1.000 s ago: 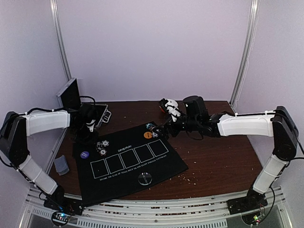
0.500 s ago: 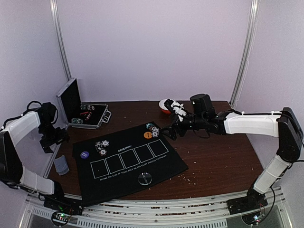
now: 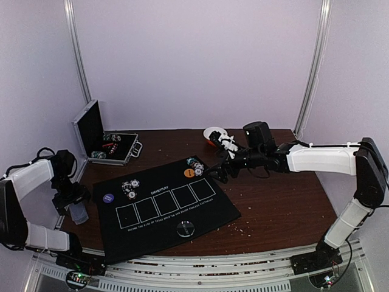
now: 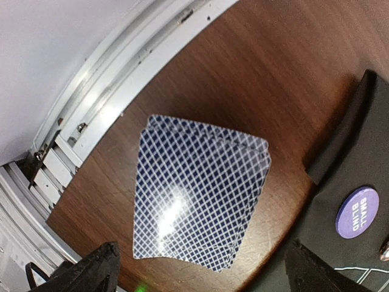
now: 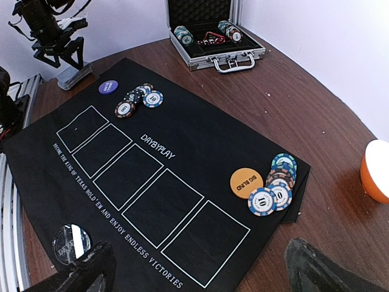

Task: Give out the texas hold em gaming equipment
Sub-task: Pick up the poker card from the corner of the board, then pass from the left arm to the right, then pass from the right arm to the left, then pick up the poker card from the face-down deck piles.

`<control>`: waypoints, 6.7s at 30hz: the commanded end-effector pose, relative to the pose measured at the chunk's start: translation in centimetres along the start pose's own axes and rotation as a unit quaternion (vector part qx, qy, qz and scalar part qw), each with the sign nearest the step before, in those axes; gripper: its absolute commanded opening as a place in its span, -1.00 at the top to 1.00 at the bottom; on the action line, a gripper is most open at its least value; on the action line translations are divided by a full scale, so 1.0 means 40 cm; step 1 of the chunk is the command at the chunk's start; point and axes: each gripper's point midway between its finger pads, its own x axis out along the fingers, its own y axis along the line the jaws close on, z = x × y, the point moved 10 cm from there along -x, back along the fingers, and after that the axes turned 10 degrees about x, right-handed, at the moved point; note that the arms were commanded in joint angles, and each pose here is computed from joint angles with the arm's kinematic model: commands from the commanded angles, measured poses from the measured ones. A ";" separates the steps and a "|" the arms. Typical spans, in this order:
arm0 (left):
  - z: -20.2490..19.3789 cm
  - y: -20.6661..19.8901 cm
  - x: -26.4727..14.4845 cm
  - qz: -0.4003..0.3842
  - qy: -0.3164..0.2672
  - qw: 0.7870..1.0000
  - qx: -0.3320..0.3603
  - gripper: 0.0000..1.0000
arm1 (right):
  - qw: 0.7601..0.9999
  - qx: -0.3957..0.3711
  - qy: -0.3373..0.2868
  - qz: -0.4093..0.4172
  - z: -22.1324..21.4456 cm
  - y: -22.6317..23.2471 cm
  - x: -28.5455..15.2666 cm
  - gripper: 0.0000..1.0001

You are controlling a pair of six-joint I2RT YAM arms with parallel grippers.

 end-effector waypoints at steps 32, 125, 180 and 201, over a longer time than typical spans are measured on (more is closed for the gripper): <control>0.000 -0.046 0.155 -0.023 0.066 0.997 0.028 -0.22 | 1.000 -0.003 0.024 0.000 -0.001 -0.022 -0.002 -1.00; -0.257 -0.752 -0.357 -0.142 -0.329 0.525 0.772 -0.96 | 0.879 0.372 0.013 0.298 0.132 0.035 0.256 1.00; -0.227 -0.715 -0.256 -0.192 -0.272 0.553 0.764 -0.09 | 0.939 0.303 0.044 0.160 0.144 0.006 0.222 0.26; -0.208 -0.703 -0.247 -0.202 -0.270 0.563 0.754 -0.09 | 0.936 0.314 0.043 0.157 0.142 -0.008 0.241 1.00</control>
